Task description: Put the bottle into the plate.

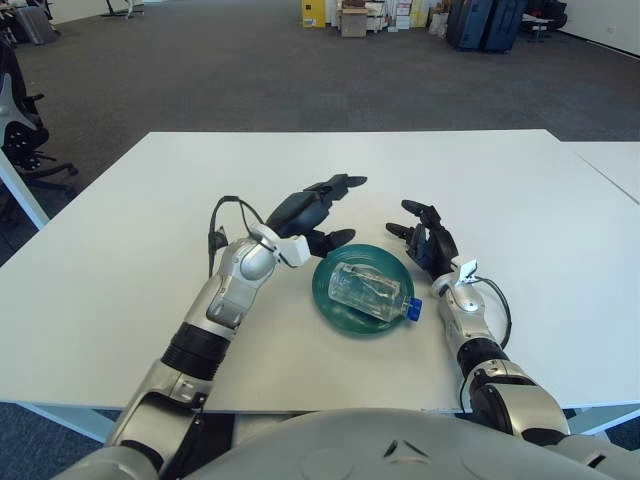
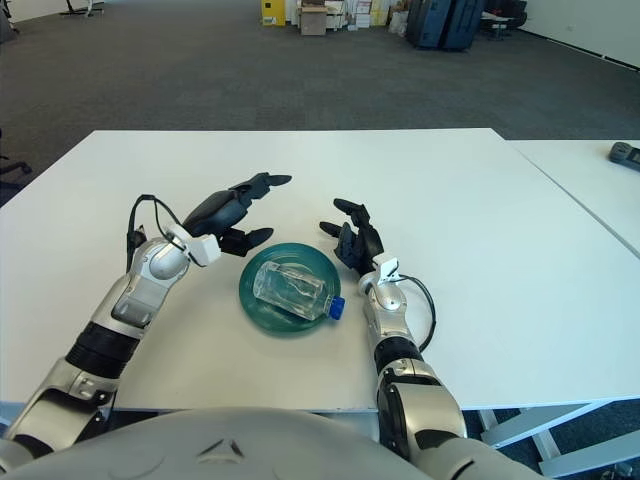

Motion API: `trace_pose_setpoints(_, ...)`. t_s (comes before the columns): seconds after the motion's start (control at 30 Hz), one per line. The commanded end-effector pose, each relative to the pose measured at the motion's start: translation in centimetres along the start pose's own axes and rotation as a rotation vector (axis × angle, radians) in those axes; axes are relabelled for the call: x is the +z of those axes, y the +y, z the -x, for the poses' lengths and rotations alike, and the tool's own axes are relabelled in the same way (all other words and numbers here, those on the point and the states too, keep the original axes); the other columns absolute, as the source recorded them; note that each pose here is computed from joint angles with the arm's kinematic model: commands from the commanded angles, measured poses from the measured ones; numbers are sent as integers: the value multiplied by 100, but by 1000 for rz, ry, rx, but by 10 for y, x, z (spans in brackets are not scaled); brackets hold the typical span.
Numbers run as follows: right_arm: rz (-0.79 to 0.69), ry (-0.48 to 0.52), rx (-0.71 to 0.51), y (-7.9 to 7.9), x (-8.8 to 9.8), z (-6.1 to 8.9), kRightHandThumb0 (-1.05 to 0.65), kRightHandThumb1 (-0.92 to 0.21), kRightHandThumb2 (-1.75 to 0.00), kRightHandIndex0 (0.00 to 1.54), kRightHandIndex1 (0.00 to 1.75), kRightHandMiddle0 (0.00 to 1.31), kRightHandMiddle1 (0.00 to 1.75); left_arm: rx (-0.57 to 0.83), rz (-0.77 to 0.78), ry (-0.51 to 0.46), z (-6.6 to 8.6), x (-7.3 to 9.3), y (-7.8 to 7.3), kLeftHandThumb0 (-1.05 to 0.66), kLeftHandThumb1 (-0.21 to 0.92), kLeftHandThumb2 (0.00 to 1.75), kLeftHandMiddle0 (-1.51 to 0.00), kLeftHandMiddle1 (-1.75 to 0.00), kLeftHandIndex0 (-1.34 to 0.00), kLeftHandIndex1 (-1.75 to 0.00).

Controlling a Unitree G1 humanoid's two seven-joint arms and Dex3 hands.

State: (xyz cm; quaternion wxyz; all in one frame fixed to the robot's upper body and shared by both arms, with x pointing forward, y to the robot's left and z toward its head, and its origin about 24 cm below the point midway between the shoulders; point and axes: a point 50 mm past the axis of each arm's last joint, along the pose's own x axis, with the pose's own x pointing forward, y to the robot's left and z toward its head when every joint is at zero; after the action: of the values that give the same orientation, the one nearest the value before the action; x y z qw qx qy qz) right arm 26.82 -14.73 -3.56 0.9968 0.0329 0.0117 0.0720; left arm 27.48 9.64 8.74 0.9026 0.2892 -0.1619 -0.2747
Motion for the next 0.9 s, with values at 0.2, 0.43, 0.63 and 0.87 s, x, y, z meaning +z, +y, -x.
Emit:
trace_pose_setpoints(0.2,-84,248,-112,-2,-58,65,-84,-92,-107,59,61,2,100,451,768,74,24,-72,-1,-74,92,82,-52,-20,-3,-103)
trace_pose_setpoints(0.43,-74,248,-121,-3,-57,65,-84,-92,-107,59,62,3,101,557,864,98,41,-89,-12,-76,92,91,-46,-16,0,-100)
trace_pose_setpoints(0.63,-64,257,-130,-5,-58,65,-84,-92,-106,58,62,3,101,635,922,154,48,-103,-24,-79,92,93,-44,-15,0,-97)
trace_pose_setpoints(0.87,-64,266,-165,-9,-58,66,-83,-92,-101,56,63,5,102,681,955,193,53,-111,-37,-82,92,95,-45,-15,0,-97)
